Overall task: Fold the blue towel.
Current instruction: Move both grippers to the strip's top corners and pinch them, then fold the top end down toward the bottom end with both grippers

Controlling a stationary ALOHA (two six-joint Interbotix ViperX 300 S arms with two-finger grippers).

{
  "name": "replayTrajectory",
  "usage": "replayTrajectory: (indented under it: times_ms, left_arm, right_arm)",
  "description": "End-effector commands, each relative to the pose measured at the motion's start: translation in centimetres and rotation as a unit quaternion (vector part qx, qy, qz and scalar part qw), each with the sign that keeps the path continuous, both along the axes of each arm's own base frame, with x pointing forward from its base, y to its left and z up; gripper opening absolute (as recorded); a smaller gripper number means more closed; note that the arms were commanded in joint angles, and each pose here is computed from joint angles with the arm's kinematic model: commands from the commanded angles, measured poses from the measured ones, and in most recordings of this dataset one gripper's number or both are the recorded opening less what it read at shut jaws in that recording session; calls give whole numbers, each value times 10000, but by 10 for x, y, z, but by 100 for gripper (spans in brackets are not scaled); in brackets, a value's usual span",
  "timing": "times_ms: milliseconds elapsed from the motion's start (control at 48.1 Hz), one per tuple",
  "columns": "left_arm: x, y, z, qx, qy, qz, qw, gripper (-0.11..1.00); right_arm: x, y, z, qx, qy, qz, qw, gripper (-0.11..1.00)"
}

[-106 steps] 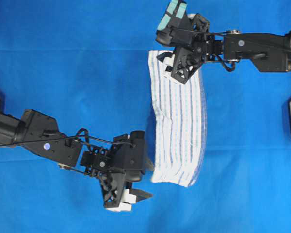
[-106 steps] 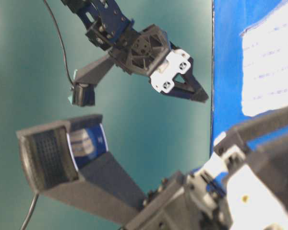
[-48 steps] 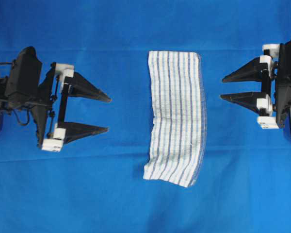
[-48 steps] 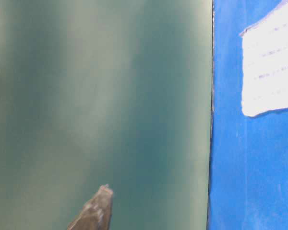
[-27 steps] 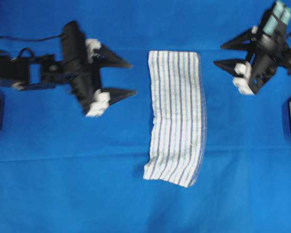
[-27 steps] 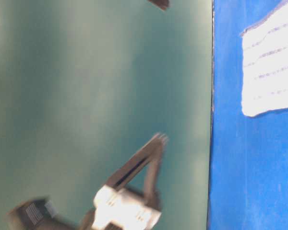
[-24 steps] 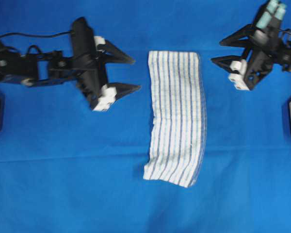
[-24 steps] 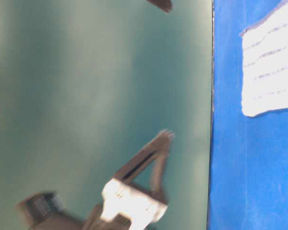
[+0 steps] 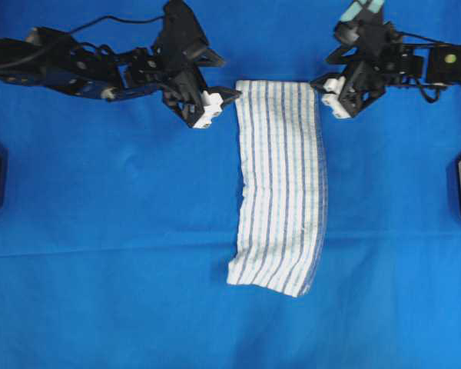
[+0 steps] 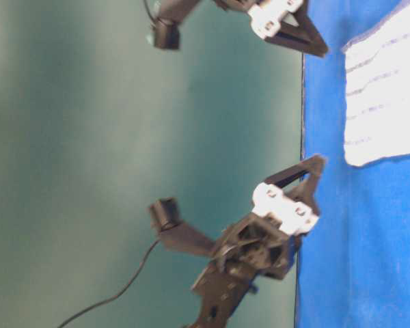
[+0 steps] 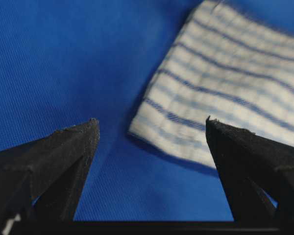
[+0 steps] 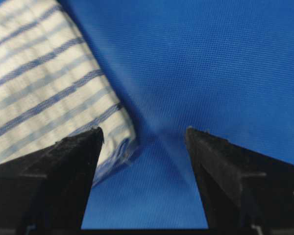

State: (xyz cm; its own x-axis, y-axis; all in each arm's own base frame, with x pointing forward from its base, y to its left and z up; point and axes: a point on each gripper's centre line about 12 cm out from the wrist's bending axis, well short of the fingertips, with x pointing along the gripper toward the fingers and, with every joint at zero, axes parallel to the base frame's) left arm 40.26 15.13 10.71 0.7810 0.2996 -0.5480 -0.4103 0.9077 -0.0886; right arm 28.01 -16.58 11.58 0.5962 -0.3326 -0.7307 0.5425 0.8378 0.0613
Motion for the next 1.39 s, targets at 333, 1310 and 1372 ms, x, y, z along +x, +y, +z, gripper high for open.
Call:
replayTrajectory:
  times_ms: [333, 1310, 1372]
  left_arm:
    - [27, 13, -24, -33, 69, 35, 10000, 92]
    - [25, 42, -14, 194, 106, 178, 9996, 3]
    - [22, 53, -11, 291, 152, 220, 9992, 3]
  right_arm:
    - [16, -13, -24, 112, 229, 26, 9997, 67]
    - [26, -22, -13, -6, 42, -4, 10000, 4]
    - [27, -29, -9, -51, -3, -57, 10000, 4]
